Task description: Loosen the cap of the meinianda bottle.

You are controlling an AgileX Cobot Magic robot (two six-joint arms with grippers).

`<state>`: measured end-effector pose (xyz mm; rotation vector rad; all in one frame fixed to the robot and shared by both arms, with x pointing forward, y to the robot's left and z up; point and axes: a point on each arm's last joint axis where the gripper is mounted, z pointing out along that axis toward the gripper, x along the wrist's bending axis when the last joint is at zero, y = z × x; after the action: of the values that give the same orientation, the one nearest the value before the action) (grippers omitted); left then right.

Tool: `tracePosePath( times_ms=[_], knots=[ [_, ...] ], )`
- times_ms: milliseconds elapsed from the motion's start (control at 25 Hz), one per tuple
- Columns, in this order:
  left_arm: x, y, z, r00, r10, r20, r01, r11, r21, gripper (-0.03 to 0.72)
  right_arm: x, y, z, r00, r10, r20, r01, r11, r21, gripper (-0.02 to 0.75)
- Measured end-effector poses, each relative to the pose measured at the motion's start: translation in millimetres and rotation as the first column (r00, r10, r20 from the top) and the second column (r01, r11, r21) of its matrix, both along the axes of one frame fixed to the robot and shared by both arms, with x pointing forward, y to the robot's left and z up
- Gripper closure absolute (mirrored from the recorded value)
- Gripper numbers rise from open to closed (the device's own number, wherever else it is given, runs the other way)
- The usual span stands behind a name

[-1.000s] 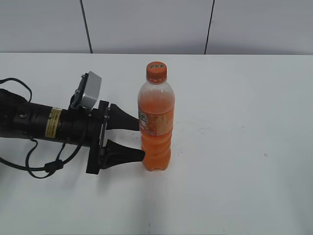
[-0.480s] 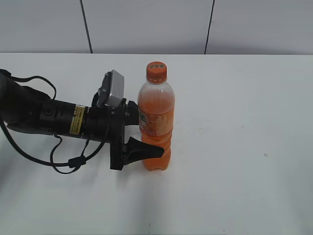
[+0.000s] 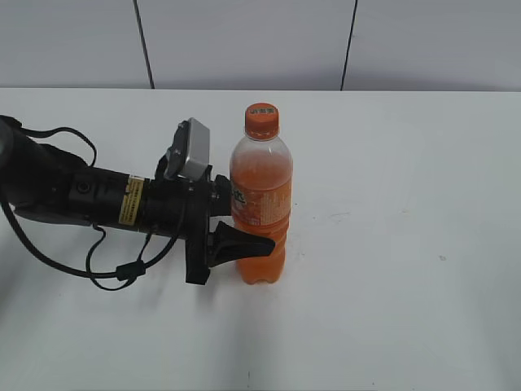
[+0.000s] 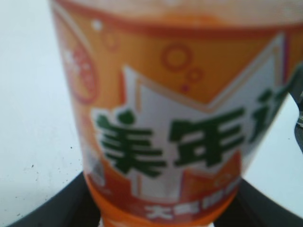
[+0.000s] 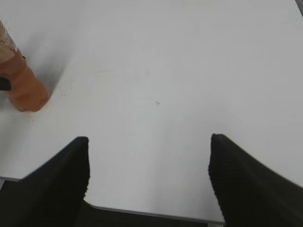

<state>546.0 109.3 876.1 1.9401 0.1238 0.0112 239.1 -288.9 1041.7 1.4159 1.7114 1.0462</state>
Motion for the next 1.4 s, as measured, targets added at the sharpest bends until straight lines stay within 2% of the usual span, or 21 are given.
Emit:
tracePosePath(
  times_ms=[120, 280, 560, 760, 880, 1080, 1200, 1280, 1400],
  knots=[
    [0.1, 0.0, -0.1, 1.0, 0.001, 0.0, -0.001, 1.0, 0.001, 0.292, 3.8, 0.2, 13.0, 1.0, 0.0, -0.013, 0.0, 1.0, -0.001, 0.15],
    [0.0, 0.0, -0.1, 1.0, 0.0, 0.0, 0.0, 1.0, 0.001, 0.292, 27.9, 1.8, 39.7, 0.993, 0.001, -0.114, -0.002, 1.0, -0.008, 0.164],
    [0.0, 0.0, -0.1, 1.0, 0.0, 0.0, 0.0, 1.0, 0.001, 0.292, 112.1, 7.3, 85.6, 0.931, -0.012, -0.364, 0.012, 1.0, -0.003, 0.298],
    [-0.1, 0.0, 0.0, 1.0, -0.001, 0.0, 0.001, 1.0, 0.0, 0.292, 187.6, 12.6, 93.7, 0.84, -0.01, -0.542, 0.001, 1.0, -0.016, 0.315],
    [0.0, 0.0, -0.1, 1.0, 0.0, 0.0, 0.0, 1.0, 0.001, 0.292, 227.0, 15.2, 95.4, 0.795, -0.008, -0.606, -0.006, 1.0, -0.021, 0.318],
    [-0.4, 0.0, -0.1, 1.0, -0.005, 0.001, 0.005, 1.0, 0.002, 0.292, 282.2, 21.2, 100.5, 0.787, 0.007, -0.617, -0.014, 1.0, -0.007, 0.324],
    [-0.5, 0.0, -0.2, 1.0, -0.007, 0.001, 0.007, 1.0, 0.003, 0.292, 298.1, 39.9, 108.3, 0.802, 0.059, -0.595, -0.07, 0.998, 0.003, 0.36],
    [-0.6, 0.1, -0.3, 1.0, -0.008, 0.001, 0.008, 1.0, 0.003, 0.292, 301.1, 67.1, 113.0, 0.803, 0.131, -0.581, -0.151, 0.988, 0.013, 0.376],
    [-0.6, 0.1, -0.3, 1.0, -0.008, 0.001, 0.008, 1.0, 0.003, 0.292, 298.2, 118.1, 113.9, 0.775, 0.252, -0.579, -0.283, 0.959, 0.038, 0.384]
  ],
)
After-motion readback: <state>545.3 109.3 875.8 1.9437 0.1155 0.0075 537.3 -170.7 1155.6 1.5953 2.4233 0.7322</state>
